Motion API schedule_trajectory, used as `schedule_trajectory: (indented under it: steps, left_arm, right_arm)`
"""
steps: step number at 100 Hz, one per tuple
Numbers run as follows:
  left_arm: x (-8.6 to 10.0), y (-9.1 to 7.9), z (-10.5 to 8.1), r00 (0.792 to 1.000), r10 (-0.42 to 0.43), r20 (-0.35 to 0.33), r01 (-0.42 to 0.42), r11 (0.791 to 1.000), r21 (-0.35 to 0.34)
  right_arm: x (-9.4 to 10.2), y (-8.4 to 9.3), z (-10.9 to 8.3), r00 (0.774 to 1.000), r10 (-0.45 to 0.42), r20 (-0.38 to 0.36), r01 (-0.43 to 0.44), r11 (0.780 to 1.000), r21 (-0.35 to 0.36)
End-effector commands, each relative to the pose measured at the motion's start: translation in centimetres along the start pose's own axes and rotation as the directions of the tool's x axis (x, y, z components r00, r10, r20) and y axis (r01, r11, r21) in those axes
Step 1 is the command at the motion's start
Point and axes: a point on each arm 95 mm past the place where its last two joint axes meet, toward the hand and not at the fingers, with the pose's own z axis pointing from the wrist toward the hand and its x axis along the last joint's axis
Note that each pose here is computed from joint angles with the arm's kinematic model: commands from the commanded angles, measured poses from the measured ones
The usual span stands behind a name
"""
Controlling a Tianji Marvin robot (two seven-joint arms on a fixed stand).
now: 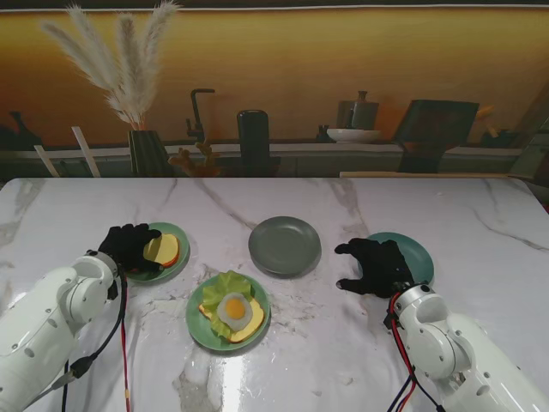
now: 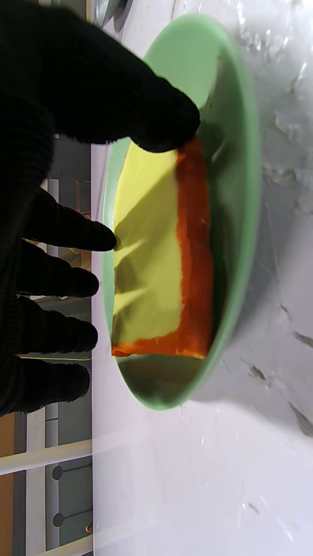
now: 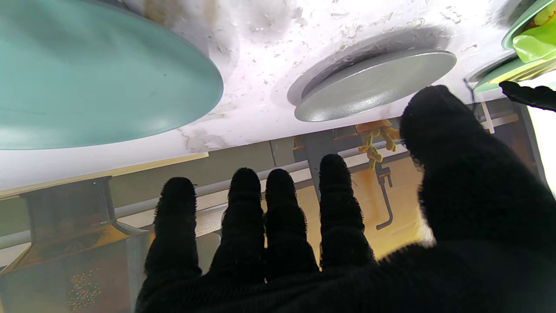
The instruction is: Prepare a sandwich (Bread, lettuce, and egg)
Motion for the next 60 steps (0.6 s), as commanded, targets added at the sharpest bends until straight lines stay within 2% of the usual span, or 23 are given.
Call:
schedule_trajectory:
  steps: [1, 23, 60]
  left_arm:
    - [-0.3, 0.4, 0.1, 1.0, 0.007, 0.015, -0.006, 1.0, -0.012]
    - [-0.5, 0.8, 0.5, 0.999, 0.035, 0.022, -0.034, 0.999, -0.025]
    - [-0.4, 1.9, 1.4, 0.998, 0.035, 0.051, -0.033, 0.998, -0.051]
  right_arm:
    - [0.5, -0.4, 0.0, 1.0, 0.012, -0.008, -0.012, 1.0, 0.008]
    - [0.4, -0.5, -0.1, 1.0, 0.013, -0.001, -0.013, 1.0, 0.015]
    - [0.5, -0.9, -0.1, 1.0, 0.03, 0.003, -0.03, 0.999, 0.044]
